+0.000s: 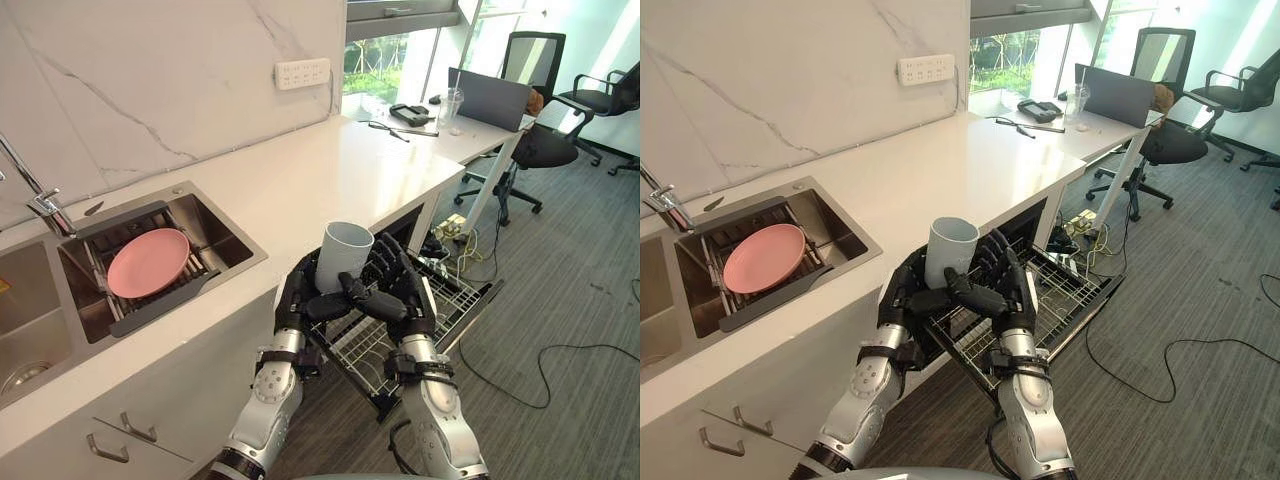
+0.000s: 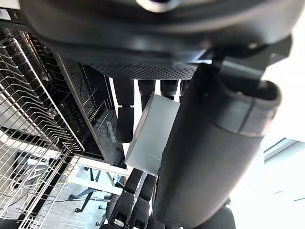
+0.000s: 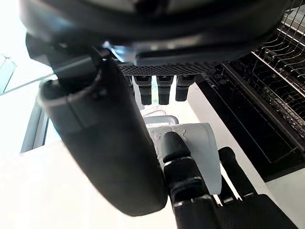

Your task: Walk over to the sink, pick up the cup, carry it to the dishwasher, place the cup inside the dishwasher, then close the dishwasher door

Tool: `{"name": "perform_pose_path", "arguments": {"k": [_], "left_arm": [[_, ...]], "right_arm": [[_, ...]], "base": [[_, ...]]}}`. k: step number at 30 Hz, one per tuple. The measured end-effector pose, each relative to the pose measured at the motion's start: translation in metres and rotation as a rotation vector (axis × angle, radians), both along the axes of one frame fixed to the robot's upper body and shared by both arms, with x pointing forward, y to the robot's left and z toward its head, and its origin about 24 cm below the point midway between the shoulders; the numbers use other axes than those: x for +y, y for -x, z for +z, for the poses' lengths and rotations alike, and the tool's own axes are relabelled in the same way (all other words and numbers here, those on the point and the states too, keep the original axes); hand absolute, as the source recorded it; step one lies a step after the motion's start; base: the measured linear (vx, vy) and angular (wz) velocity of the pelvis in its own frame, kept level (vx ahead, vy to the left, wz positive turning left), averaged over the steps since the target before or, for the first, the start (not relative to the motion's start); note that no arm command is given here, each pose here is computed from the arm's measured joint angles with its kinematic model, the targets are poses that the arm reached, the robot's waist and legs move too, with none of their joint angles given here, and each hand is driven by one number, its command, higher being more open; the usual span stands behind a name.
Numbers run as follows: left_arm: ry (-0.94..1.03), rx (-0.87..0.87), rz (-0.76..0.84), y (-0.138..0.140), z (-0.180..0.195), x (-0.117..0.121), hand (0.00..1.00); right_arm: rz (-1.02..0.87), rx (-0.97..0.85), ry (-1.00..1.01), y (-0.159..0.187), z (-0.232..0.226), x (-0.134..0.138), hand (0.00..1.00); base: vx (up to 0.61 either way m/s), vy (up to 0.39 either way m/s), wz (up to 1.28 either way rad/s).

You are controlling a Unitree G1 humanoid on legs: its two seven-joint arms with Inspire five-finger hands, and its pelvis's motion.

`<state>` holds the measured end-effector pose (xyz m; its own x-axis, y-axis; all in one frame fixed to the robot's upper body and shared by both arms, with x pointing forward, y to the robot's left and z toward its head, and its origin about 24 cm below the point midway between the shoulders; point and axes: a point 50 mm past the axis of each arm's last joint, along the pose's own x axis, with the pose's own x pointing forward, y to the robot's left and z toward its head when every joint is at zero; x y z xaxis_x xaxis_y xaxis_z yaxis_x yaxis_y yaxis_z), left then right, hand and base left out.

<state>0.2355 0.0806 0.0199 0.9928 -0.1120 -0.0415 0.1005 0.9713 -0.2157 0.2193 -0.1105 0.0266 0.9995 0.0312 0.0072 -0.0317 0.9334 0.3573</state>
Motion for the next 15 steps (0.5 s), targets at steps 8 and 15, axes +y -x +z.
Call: {"name": "perform_pose_path", "arguments": {"k": [8, 15], "left_arm": [[-0.042, -0.018, -0.027, 0.0, 0.001, -0.001, 0.3], [-0.055, -0.044, -0.049, -0.005, 0.006, -0.004, 0.3]], "right_arm": [[0.026, -0.026, 0.029, -0.006, 0.005, 0.0, 0.9], [0.027, -0.06, 0.05, -0.013, 0.013, 0.001, 0.9]], "base": [[0.0, 0.0, 0.0], [0.0, 0.0, 0.0]]}}
